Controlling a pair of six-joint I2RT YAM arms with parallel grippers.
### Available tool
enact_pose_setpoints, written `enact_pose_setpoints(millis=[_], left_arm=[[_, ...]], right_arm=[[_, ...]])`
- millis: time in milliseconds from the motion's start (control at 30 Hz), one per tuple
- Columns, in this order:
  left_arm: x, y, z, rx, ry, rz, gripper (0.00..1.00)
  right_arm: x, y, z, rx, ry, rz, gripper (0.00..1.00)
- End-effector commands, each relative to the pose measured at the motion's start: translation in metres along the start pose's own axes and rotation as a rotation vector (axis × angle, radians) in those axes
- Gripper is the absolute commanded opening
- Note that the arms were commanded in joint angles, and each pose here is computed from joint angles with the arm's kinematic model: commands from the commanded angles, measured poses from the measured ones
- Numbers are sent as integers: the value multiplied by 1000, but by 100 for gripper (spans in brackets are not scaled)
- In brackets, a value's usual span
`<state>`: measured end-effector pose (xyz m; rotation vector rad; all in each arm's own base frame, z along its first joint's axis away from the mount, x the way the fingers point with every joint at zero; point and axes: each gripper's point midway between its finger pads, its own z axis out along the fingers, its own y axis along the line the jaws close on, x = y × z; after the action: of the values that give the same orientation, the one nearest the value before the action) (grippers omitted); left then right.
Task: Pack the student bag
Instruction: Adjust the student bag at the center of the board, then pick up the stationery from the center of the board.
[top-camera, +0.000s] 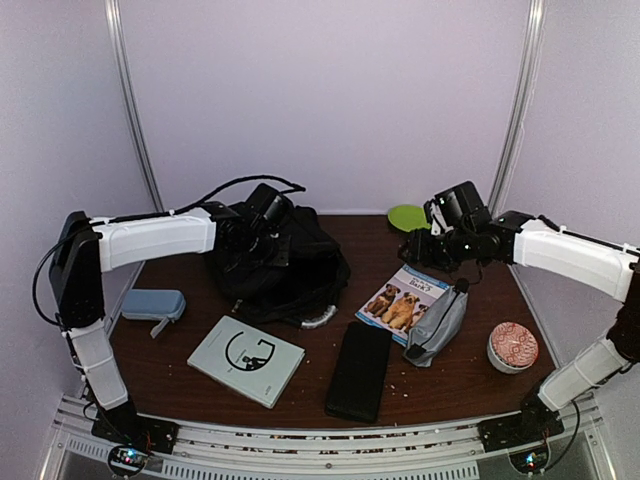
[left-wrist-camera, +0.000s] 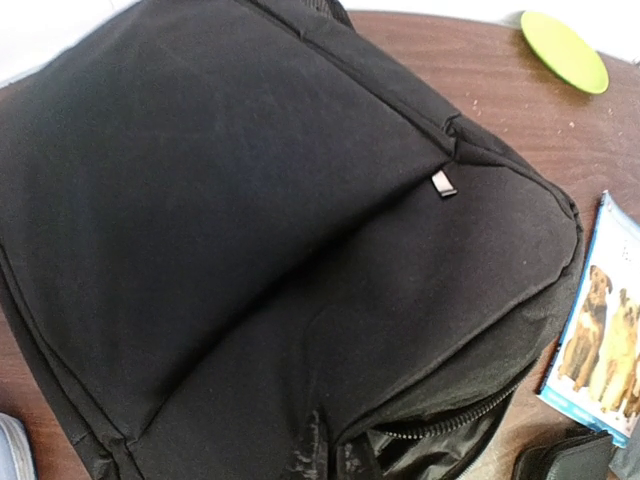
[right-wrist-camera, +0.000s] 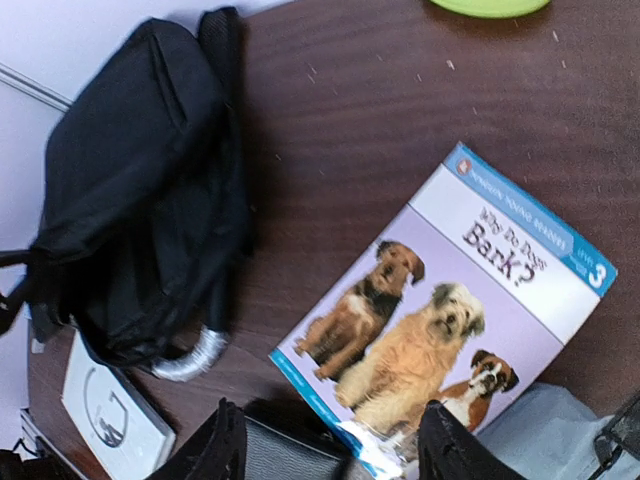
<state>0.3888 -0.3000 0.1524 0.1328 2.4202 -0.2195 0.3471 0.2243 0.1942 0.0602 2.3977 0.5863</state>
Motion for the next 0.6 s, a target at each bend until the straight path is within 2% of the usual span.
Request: enact_pose_setpoints(millis=[0, 100, 233, 333, 433, 567], left_arm=[[-26, -2, -3, 45, -80, -24, 0], [-27, -4, -12, 81, -98, -15, 12], [-20, -2, -19, 99, -87, -4, 39], [-11, -1, -24, 112, -75, -5, 58], [-4, -1, -32, 123, -77, 6, 70], [7, 0, -41, 116, -88, 21, 78]], right_arm=[[12, -13, 2, 12, -19, 14, 59], [20, -12, 5, -18, -12, 30, 58], [25, -8, 13, -5, 23, 18, 58], [21, -20, 7, 81, 6, 16, 59], [11, -42, -15, 196, -59, 8, 61], [11, -75, -40, 332, -98, 36, 65]])
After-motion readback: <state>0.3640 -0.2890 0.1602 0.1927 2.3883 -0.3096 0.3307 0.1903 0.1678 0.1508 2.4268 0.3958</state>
